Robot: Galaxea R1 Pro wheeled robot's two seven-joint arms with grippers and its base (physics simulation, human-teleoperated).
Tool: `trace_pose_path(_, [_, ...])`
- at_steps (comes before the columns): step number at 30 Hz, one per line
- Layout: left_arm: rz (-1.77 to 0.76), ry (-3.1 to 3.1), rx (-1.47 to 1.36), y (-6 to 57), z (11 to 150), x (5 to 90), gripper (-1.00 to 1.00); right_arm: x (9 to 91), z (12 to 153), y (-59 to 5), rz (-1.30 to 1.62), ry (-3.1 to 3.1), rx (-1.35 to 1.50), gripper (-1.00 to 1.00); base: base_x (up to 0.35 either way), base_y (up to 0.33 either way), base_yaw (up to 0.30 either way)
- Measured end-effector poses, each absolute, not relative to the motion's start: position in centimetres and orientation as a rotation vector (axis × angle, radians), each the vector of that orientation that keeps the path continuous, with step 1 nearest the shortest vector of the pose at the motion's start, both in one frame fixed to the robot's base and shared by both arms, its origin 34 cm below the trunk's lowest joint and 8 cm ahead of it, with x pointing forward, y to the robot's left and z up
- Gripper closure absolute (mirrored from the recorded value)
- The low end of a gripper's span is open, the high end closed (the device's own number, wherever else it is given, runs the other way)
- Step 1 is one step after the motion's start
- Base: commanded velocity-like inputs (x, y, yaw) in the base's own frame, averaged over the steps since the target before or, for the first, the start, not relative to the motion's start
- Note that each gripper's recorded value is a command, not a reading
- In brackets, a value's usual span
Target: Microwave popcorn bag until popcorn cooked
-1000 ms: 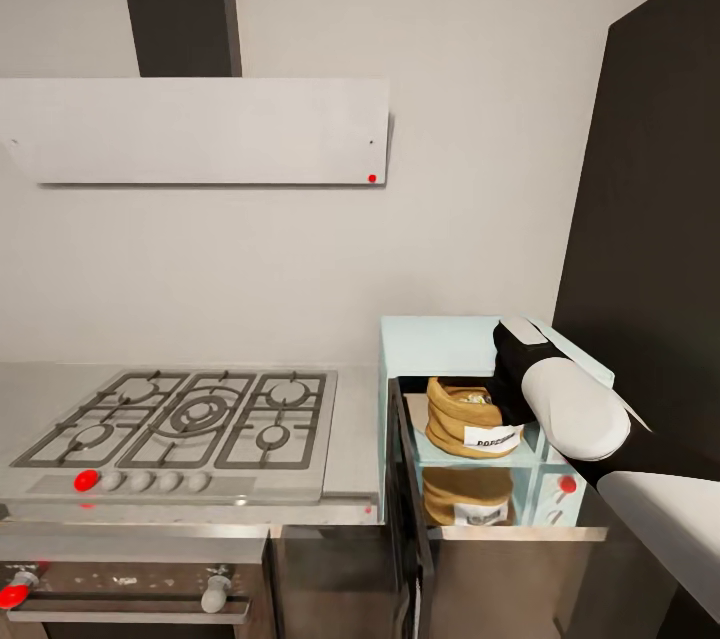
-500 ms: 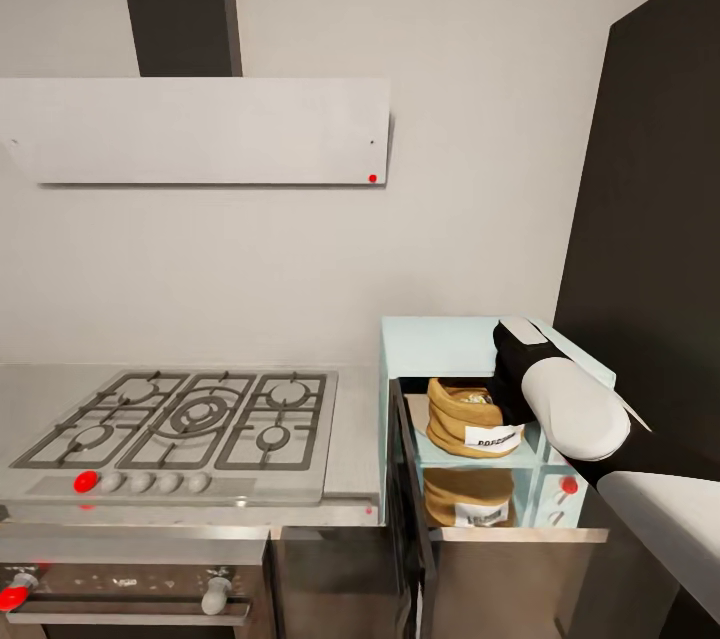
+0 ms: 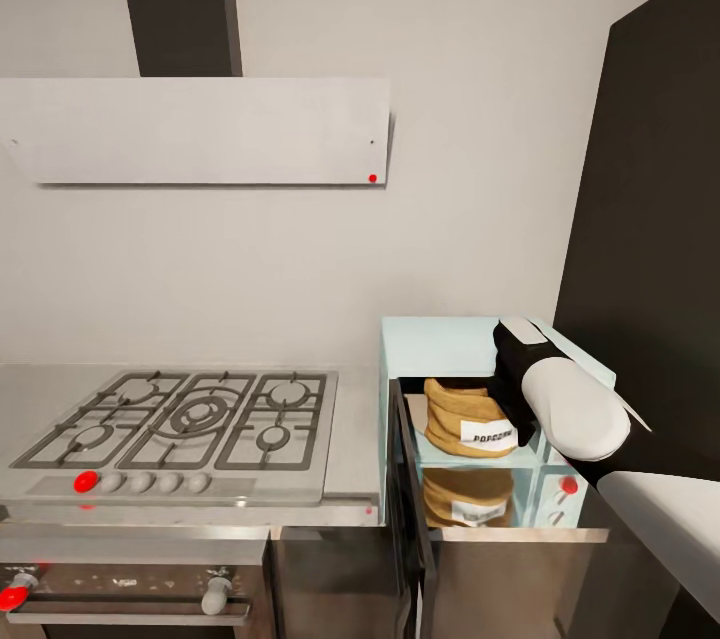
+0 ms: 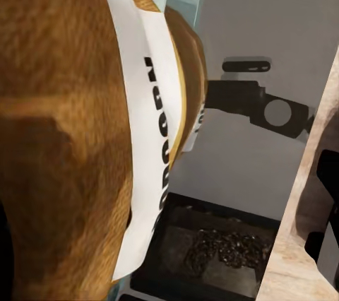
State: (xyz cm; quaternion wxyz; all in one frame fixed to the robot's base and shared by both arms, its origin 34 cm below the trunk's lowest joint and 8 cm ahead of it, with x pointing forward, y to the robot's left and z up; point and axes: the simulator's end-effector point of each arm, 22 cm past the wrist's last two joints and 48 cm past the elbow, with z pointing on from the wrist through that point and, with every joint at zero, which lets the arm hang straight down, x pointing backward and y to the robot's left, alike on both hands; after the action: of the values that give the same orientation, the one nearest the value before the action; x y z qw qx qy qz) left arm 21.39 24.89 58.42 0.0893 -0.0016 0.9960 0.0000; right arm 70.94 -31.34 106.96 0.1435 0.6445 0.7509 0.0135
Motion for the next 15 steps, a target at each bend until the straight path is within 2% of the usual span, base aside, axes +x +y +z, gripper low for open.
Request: trace_pose_path(15, [0.002, 2.962, -0.005, 25.0, 58.4, 21.4, -1.0, 72.0, 107.2, -31.2, 0.092, 2.149, 1.821, -1.0, 0.0, 0.0, 0.0])
